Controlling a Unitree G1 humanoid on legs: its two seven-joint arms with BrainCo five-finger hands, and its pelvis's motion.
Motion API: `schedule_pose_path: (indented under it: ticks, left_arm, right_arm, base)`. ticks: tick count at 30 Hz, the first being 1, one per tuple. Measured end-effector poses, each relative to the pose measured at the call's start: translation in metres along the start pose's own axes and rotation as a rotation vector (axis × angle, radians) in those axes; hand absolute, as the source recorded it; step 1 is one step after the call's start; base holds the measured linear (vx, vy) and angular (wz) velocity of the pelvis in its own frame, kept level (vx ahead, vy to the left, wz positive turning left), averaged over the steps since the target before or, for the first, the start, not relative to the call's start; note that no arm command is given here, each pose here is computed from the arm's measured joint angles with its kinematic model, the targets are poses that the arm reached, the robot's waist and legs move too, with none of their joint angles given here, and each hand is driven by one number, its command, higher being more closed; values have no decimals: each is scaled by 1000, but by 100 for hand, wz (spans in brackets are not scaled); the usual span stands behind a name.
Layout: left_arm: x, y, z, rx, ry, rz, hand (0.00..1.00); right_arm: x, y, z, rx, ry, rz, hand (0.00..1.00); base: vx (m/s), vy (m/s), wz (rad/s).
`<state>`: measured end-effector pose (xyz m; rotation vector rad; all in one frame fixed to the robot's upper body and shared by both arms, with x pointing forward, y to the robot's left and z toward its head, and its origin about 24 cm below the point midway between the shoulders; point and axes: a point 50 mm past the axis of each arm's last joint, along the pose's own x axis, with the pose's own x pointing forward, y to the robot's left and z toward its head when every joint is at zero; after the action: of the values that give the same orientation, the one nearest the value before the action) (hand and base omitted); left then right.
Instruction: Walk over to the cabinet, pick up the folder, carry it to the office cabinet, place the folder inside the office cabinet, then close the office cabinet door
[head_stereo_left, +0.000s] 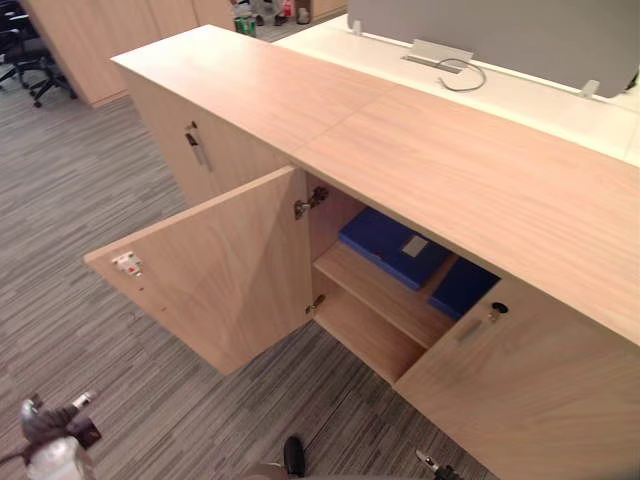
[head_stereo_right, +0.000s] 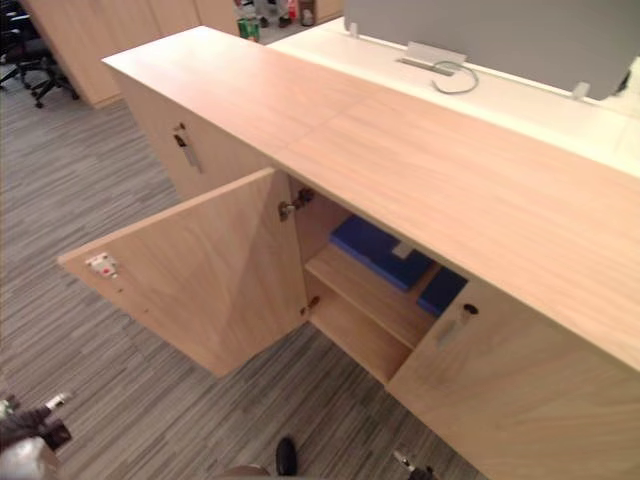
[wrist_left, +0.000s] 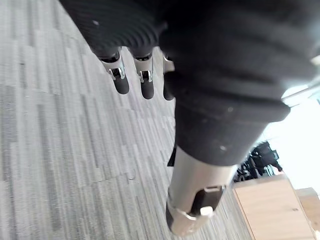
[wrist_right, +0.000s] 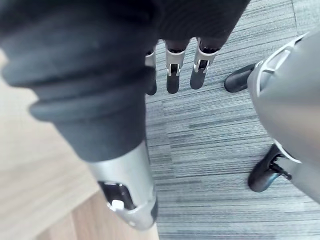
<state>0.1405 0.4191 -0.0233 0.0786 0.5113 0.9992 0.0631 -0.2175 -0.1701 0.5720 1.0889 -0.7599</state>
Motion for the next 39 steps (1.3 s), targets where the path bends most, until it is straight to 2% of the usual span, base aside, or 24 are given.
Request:
schedule_pose_path:
  ticks: [3,8,12,18,21,22,28,29,31,35,38,39]
  left_arm:
    - [9,-19,28,53,-53,-70,0]
    - [9,-59,49,142,-107,-219,0]
    - [11,-57,51,203,-95,-210,0]
    - [8,-63,19,286,33,-238,0]
    - [1,-74,-1,344,106,-294,0]
    - [-2,-79,-10,326,142,-306,0]
    - [-22,-110,-34,395,187,-419,0]
    - [-31,-127,-37,440,167,-483,0]
    - [-38,-141,-32,464,114,-536,0]
    - [-76,-175,-26,539,-77,-758,0]
    - [-123,-199,-34,587,-187,-989,0]
    - [-145,-210,-35,602,-228,-1110,0]
  right_arm:
    - [0,-6,4,29,-8,-18,0]
    - [-1,-16,0,79,6,-32,0]
    - [-2,-28,-3,135,10,-68,0]
    - [-4,-38,-7,184,22,-84,0]
    - [-5,-46,-6,213,27,-101,0]
    - [-5,-47,-8,238,36,-104,0]
    - [-5,-47,-11,246,57,-105,0]
    - [-5,-47,-11,245,57,-104,0]
    - [-5,-47,-11,245,58,-103,0]
    - [-4,-43,-9,243,53,-97,0]
    - [-2,-35,-3,239,42,-85,0]
    - [-2,-34,-4,236,44,-84,0]
  base:
    - [44,-15,-34]
    - [35,-56,-27]
    - [17,-65,-17]
    - [-41,-43,-12]
    - [-108,-24,-17]
    - [-135,-10,-18]
    - [-124,16,6]
    - [-63,59,34]
    - [-52,72,48]
    - [0,85,45]
    - [7,119,30]
    - [-39,123,26]
